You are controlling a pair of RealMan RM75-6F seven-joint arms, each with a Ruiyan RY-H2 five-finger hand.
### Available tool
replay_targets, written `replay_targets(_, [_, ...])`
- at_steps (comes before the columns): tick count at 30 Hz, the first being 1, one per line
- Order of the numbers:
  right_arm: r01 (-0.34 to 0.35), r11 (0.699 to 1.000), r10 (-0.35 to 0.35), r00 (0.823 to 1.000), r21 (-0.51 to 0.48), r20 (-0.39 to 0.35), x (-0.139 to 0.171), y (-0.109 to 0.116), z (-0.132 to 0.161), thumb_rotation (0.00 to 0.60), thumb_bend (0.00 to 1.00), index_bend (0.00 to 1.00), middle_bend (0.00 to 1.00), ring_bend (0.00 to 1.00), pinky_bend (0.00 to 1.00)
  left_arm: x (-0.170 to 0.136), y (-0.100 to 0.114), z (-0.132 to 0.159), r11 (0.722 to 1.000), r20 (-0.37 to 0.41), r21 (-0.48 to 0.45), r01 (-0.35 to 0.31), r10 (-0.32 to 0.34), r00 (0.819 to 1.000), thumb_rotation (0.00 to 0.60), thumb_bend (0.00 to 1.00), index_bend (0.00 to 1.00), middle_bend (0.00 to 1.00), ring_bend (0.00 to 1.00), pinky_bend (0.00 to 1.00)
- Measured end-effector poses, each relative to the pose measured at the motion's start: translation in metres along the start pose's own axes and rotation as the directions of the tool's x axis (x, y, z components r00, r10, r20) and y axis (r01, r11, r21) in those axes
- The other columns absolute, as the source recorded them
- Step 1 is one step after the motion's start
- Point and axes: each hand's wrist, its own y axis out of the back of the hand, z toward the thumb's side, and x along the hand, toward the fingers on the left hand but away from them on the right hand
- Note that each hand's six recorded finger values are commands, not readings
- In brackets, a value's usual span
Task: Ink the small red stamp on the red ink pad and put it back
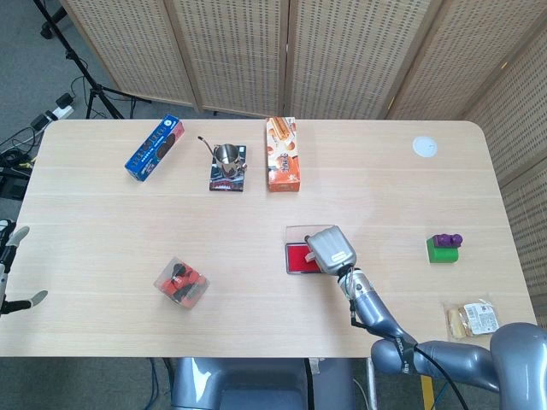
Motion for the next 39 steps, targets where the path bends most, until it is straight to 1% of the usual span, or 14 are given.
replay_targets(28, [0.001, 1.000, -0.001, 1.000, -0.011, 0.003, 0.004, -0.003, -0.002, 0.600, 0.62, 0.57, 0.95, 0.97, 1.00, -0.002, 0.002, 0.000, 1.000, 0.003, -0.008, -0.002, 0.002, 1.000, 0.600, 0.00, 0.00, 0.00, 0.00, 0.00])
replay_targets(34, [0.023, 0.999, -0.023, 1.000, -0.043, -0.002, 0.007, 0.008, -0.001, 0.600, 0.62, 0.57, 0.95, 0.97, 1.00, -0.002, 0.002, -0.001, 1.000, 0.003, -0.008, -0.002, 0.002, 1.000, 0.600, 0.00, 0.00, 0.00, 0.00, 0.00])
replay_targets(39, [0.057, 0.995, -0.057, 0.998, -0.076, 0.003, 0.014, 0.028, -0.009, 0.600, 0.62, 0.57, 0.95, 0.97, 1.00, -0.002, 0.002, -0.001, 1.000, 0.003, -0.007, 0.000, 0.000, 1.000, 0.600, 0.00, 0.00, 0.00, 0.00, 0.00])
